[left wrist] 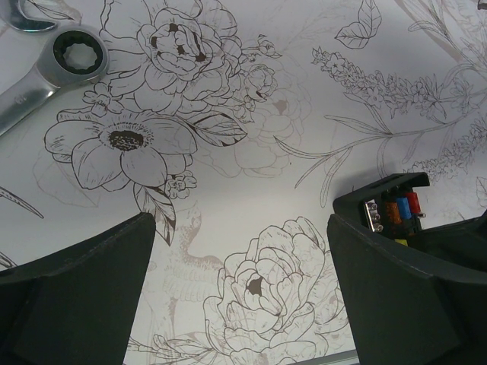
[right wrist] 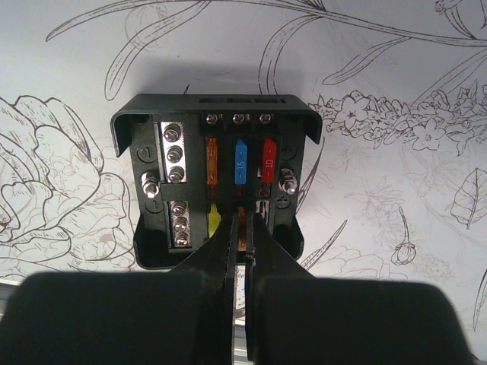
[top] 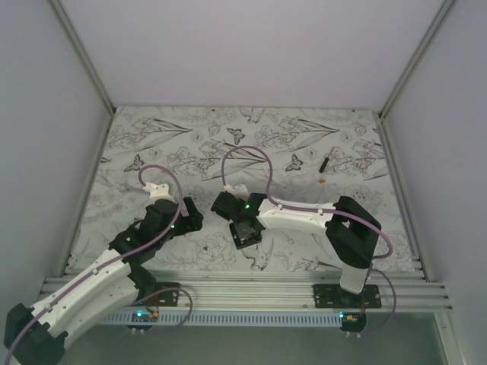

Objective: Snap on the fuse box
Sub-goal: Install the fuse at the fuse box base.

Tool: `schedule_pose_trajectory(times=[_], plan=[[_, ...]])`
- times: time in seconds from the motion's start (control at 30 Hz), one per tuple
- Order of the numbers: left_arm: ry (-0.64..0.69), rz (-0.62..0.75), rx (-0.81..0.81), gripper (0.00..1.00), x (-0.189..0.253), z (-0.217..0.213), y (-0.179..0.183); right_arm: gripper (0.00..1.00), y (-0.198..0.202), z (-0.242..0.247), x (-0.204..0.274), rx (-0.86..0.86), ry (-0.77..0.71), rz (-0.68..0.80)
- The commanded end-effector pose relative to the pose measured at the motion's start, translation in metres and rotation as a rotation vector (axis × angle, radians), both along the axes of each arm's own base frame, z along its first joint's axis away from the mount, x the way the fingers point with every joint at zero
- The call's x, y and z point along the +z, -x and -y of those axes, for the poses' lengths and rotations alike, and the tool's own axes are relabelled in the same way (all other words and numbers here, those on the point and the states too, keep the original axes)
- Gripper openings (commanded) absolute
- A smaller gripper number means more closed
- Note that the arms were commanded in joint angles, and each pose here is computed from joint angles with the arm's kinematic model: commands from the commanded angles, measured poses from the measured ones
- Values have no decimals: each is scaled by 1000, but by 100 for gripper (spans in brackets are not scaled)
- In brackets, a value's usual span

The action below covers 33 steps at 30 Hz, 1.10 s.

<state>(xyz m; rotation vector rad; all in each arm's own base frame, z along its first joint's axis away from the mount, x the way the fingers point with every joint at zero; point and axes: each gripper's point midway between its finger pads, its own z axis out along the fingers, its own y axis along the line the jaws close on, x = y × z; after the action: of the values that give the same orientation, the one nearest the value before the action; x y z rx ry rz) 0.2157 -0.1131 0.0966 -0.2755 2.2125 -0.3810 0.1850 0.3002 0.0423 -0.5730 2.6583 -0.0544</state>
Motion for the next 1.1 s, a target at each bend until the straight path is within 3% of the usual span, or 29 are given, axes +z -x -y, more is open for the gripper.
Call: schedule_pose_trajectory(times=[0.0,0.87,1.07], plan=[[-9,6,29,100,3,-6,-1,1,5,6,-9,0,41,-11],[-6,4,30,100,3,-6,-1,5,12,13,-2,-38,18,-51],[-5,4,29,100,3,-5,-1,19,10,12,-8,-56,12,-44]])
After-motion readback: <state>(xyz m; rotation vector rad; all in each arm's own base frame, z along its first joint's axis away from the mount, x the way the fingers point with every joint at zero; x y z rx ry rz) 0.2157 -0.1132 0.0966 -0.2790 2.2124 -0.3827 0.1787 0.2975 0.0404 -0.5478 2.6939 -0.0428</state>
